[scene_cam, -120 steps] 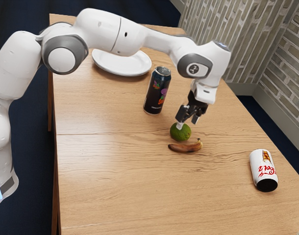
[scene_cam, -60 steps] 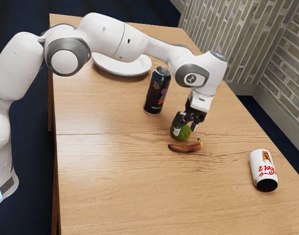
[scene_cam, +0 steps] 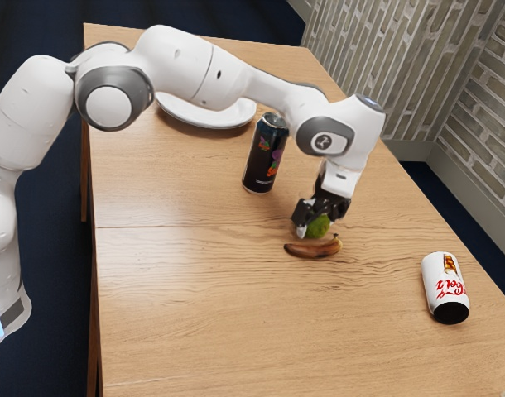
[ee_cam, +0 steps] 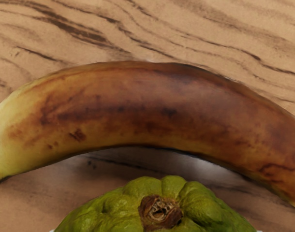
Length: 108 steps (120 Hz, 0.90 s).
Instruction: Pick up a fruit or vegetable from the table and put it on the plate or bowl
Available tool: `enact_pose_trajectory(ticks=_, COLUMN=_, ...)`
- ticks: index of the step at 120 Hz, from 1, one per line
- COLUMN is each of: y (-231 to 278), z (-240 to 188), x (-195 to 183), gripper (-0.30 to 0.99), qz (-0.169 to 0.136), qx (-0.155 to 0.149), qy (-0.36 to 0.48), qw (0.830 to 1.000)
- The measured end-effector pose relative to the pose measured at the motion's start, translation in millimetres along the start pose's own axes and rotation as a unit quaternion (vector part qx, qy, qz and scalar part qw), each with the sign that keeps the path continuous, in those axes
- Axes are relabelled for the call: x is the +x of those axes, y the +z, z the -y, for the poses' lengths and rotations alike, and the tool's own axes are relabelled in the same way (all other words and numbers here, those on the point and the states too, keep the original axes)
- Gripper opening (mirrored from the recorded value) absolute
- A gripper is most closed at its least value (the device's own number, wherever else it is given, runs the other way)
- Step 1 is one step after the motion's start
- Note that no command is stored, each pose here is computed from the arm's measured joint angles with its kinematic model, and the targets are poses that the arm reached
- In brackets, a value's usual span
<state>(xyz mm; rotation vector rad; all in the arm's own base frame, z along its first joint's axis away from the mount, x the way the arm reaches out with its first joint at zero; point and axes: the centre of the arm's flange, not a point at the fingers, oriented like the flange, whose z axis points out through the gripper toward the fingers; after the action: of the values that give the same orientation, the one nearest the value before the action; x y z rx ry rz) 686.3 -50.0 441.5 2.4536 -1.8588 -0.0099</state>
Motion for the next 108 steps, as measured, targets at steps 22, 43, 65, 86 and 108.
enact_pose_trajectory(ticks=22, y=-179.7, z=-39.2, x=4.1, gripper=0.37, qz=-0.028, qx=0.110, qy=0.010, qw=0.993)
enact_pose_trajectory(ticks=43, y=-333.6, z=-136.1, x=-101.3, gripper=0.41, qz=-0.007, qx=0.185, qy=-0.075, qw=0.980)
enact_pose_trajectory(ticks=65, y=-339.8, z=-149.2, x=-292.7, gripper=0.42, qz=0.039, qx=0.142, qy=-0.254, qw=0.956)
enact_pose_trajectory(ticks=86, y=-259.8, z=-134.4, x=-468.9, gripper=0.42, qz=0.075, qx=0.059, qy=-0.406, qw=0.909)
enact_pose_trajectory(ticks=108, y=-225.6, z=-107.6, x=-486.5, gripper=0.42, qz=0.043, qx=0.056, qy=-0.388, qw=0.919)
